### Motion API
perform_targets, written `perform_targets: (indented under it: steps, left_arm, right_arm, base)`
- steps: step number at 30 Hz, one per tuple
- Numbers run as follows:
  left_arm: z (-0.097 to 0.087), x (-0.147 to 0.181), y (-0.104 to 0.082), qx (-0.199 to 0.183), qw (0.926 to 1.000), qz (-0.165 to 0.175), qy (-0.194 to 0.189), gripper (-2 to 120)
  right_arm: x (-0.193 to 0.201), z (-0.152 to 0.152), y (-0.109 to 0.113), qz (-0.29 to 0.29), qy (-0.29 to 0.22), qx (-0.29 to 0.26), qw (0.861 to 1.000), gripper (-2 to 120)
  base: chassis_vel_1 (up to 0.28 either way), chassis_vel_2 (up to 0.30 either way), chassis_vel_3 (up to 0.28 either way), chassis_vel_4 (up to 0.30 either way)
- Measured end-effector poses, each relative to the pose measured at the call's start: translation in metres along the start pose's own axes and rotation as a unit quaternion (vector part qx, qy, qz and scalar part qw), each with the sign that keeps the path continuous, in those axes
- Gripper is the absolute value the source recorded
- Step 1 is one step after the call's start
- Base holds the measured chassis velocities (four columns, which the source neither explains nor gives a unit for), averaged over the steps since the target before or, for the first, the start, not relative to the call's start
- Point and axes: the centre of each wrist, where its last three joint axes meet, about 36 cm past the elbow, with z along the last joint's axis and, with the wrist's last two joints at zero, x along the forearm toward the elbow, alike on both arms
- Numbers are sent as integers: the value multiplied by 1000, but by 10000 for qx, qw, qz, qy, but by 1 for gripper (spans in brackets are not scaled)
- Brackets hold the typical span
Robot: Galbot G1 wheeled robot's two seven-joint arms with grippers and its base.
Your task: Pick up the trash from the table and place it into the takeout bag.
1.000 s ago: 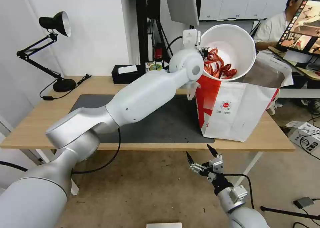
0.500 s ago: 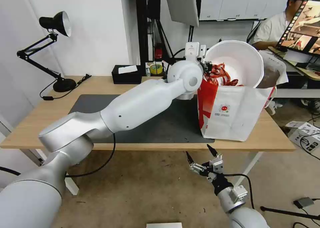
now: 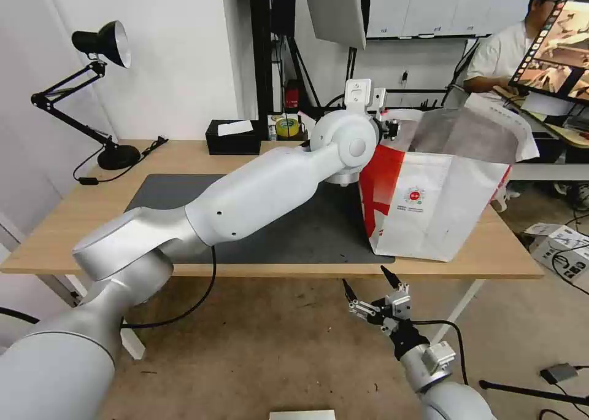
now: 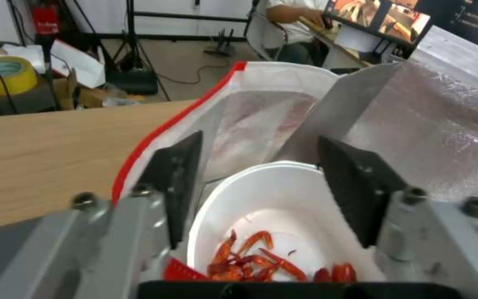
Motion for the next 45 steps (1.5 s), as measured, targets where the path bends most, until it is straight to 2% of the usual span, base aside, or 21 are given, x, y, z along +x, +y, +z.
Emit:
perform_targets:
  steps: [2, 6, 8, 10, 13, 14, 16, 20, 23, 24, 26, 28, 30, 32, 35, 36, 38, 39, 40, 43, 45]
  left_arm:
    - [3, 7, 11, 9, 10000, 34, -49, 79]
    - [7, 13, 16, 21, 10000, 42, -78, 88]
    - [13, 19, 25, 13, 9997, 31, -240, 99]
    - [16, 22, 30, 0, 9993, 41, -364, 101]
    - [35, 25, 54, -130, 9946, 83, -1029, 110]
    - [35, 25, 54, -130, 9946, 83, -1029, 110]
    - [55, 27, 78, -227, 9873, 217, -1555, 113]
    - [72, 34, 97, -182, 9845, 296, -1722, 115]
    - [100, 44, 129, -110, 9788, 389, -2006, 114]
    - [100, 44, 129, -110, 9788, 389, -2006, 114]
    - [117, 52, 151, -49, 9760, 380, -2141, 112]
    - [121, 54, 157, -34, 9755, 371, -2170, 111]
    - [137, 65, 180, 3, 9722, 331, -2316, 107]
    - [143, 70, 190, -26, 9706, 320, -2384, 104]
    - [163, 89, 219, -223, 9653, 432, -2565, 101]
    - [163, 89, 219, -223, 9653, 432, -2565, 101]
    - [182, 104, 242, -471, 9628, 506, -2612, 100]
    - [195, 114, 255, -581, 9631, 534, -2573, 100]
    - [195, 114, 255, -581, 9631, 534, -2573, 100]
    - [223, 143, 277, -580, 9662, 508, -2458, 100]
    - [227, 152, 283, -567, 9663, 456, -2471, 100]
  right_arm:
    - [0, 0, 0, 0, 0, 0, 10000, 100]
    - [0, 0, 0, 0, 0, 0, 10000, 100]
    - [0, 0, 0, 0, 0, 0, 10000, 100]
    - [0, 0, 0, 0, 0, 0, 10000, 100]
    - [0, 0, 0, 0, 0, 0, 10000, 100]
    - [0, 0, 0, 0, 0, 0, 10000, 100]
    - [0, 0, 0, 0, 0, 0, 10000, 100]
    - [0, 0, 0, 0, 0, 0, 10000, 100]
    - [0, 0, 0, 0, 0, 0, 10000, 100]
    - [0, 0, 0, 0, 0, 0, 10000, 100]
    - [0, 0, 0, -1, 0, 0, 10000, 100]
    - [0, 0, 0, 1, 0, 0, 10000, 100]
    - [0, 0, 0, 1, 0, 0, 10000, 100]
    - [0, 0, 0, 0, 0, 0, 10000, 100]
    - [0, 0, 0, -1, 0, 0, 10000, 100]
    - [0, 0, 0, -1, 0, 0, 10000, 100]
    - [0, 0, 0, 2, -1, 0, 10000, 100]
    - [0, 0, 0, 1, 0, 1, 10000, 100]
    - [0, 0, 0, 1, 0, 1, 10000, 100]
    - [0, 0, 0, 0, -1, 0, 10000, 100]
    - [0, 0, 0, 0, 0, 0, 10000, 100]
  base:
    - [0, 0, 0, 0]
    - [0, 0, 0, 0]
    - [0, 0, 0, 0]
    - [0, 0, 0, 0]
    - [0, 0, 0, 0]
    - [0, 0, 0, 0]
    - [0, 0, 0, 0]
    - [0, 0, 0, 0]
    - [0, 0, 0, 0]
    - [0, 0, 0, 0]
    - [0, 0, 0, 0]
    - [0, 0, 0, 0]
    - [0, 0, 0, 0]
    - [0, 0, 0, 0]
    - [0, 0, 0, 0]
    - [0, 0, 0, 0]
    - [0, 0, 0, 0]
    - [0, 0, 0, 0]
    - [0, 0, 0, 0]
    - [0, 0, 0, 0]
    - [0, 0, 0, 0]
